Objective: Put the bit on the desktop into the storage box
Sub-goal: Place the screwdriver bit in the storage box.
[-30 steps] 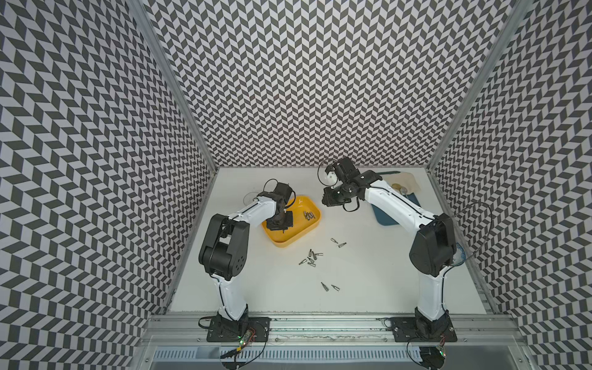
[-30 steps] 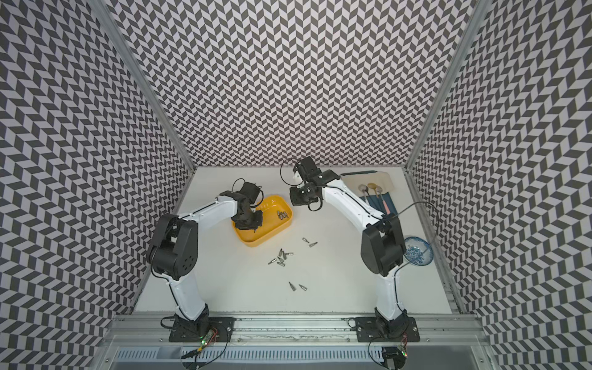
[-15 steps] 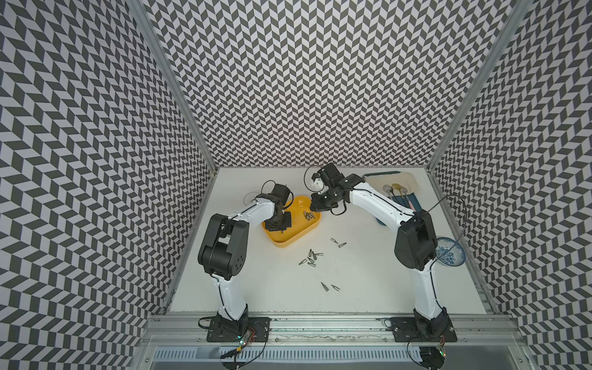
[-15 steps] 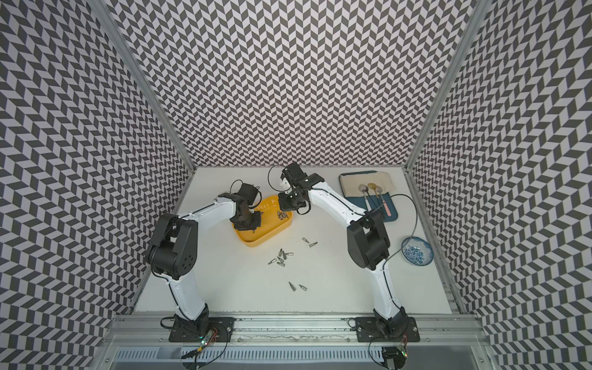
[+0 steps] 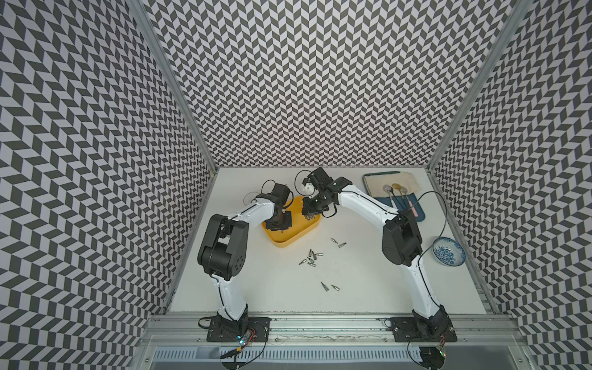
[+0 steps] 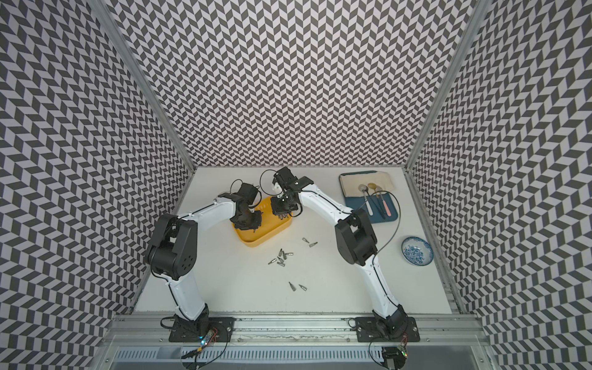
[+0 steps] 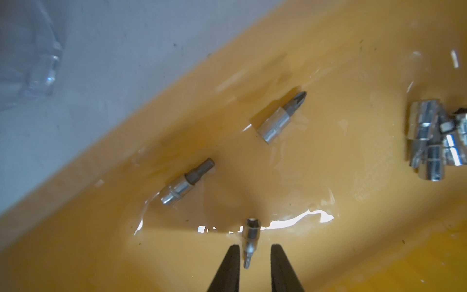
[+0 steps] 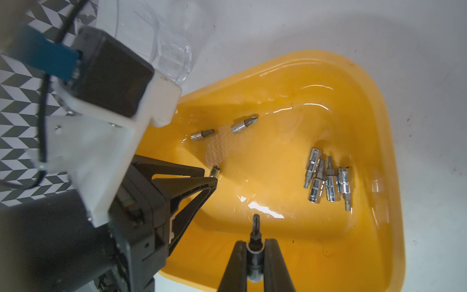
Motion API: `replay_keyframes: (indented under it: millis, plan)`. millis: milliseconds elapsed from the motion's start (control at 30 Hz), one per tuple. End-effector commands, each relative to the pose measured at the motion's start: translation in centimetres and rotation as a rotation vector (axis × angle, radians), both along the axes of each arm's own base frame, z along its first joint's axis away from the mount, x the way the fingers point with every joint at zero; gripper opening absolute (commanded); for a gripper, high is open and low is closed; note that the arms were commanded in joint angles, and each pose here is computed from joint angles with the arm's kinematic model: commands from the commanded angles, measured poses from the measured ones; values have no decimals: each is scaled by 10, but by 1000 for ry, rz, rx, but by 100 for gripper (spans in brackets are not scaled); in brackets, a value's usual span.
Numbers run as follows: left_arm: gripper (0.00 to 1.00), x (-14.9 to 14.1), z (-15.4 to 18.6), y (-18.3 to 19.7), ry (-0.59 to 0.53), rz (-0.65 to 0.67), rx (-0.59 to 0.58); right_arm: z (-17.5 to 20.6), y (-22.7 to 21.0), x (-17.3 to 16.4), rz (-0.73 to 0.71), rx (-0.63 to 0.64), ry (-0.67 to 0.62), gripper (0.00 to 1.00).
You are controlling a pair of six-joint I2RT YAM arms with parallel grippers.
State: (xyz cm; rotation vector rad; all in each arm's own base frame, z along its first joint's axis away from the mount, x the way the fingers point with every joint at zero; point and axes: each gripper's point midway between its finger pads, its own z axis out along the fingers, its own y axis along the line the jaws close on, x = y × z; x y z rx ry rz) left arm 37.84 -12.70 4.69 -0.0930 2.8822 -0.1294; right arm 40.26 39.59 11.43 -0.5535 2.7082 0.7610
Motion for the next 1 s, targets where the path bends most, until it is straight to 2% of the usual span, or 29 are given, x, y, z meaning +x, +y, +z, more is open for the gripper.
replay_keyframes:
  millis: [0, 200, 400, 533, 867, 967]
  plan:
    - [26, 9, 45, 0, -99, 8, -42, 2, 11, 6, 3, 26, -13, 0]
    - [27, 9, 112, 6, -209, 52, -99, -12, 18, 14, 4, 25, -3, 0]
    - [36, 3, 159, 17, -297, 72, -163, -35, 26, 14, 16, 6, 16, 0]
    - [37, -1, 169, 23, -311, 77, -173, -48, 32, 15, 21, -6, 17, 0]
    - [37, -13, 170, 25, -309, 75, -193, -74, 32, 18, 7, -55, 16, 0]
    - [37, -16, 169, 26, -306, 74, -195, -79, 32, 17, 7, -71, 13, 3]
